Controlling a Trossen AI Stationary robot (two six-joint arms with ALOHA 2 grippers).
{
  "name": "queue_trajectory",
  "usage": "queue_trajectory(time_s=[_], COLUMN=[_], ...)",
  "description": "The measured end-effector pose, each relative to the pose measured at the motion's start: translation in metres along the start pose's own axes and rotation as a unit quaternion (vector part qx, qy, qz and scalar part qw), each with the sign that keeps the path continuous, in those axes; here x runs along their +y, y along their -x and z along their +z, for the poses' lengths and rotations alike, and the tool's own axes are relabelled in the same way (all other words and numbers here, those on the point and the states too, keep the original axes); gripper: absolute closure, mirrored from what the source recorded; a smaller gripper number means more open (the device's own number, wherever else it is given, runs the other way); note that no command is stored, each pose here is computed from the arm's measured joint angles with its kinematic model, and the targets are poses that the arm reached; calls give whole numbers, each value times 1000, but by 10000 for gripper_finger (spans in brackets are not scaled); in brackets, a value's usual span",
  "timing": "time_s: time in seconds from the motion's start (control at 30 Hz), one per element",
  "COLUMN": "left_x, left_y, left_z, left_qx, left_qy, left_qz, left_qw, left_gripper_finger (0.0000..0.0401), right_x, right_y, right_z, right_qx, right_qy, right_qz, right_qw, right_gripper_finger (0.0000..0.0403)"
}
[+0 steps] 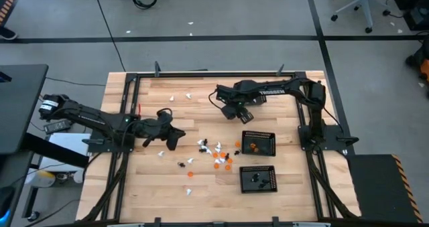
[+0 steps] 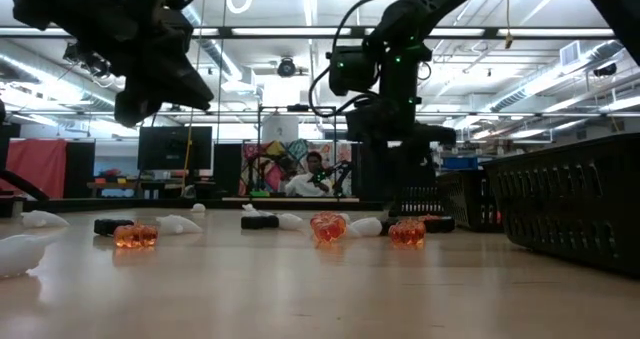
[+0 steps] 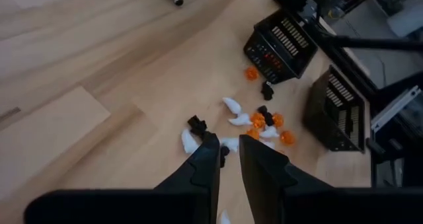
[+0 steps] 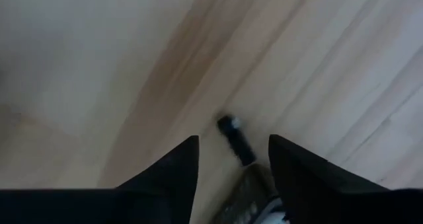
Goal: Sort Halloween decoration
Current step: Put the black skeleton toy into the bottom black bin
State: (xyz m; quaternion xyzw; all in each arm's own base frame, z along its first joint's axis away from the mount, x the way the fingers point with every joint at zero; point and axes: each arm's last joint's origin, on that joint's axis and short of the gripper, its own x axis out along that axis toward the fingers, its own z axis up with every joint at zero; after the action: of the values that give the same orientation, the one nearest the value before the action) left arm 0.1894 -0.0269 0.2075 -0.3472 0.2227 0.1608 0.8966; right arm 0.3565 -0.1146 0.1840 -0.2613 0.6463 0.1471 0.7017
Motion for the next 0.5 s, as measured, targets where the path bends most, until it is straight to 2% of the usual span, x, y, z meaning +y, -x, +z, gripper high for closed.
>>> queue_trajectory(time_s=[0.17,0.37,0.5], left_x=[-2,-6,-8], left_y=[1,2,3], left_z=[-1,-2,-4], left_qx=[0,0,6], left_qy=[-9,-5,-1], left_qz=[-6,-23,-32], left_qw=[1000,1000,999], left_gripper_finger=[333,333,333], right_x=[-9,-7,-8], right_y=[-2,-25,-35], right_z=[-5,-4,-1], right_qx=[-32,-20,-4], right_qy=[-1,8,12], right_qz=[-4,31,22], right_qw=[999,999,1000], right_gripper_finger=[224,225,225])
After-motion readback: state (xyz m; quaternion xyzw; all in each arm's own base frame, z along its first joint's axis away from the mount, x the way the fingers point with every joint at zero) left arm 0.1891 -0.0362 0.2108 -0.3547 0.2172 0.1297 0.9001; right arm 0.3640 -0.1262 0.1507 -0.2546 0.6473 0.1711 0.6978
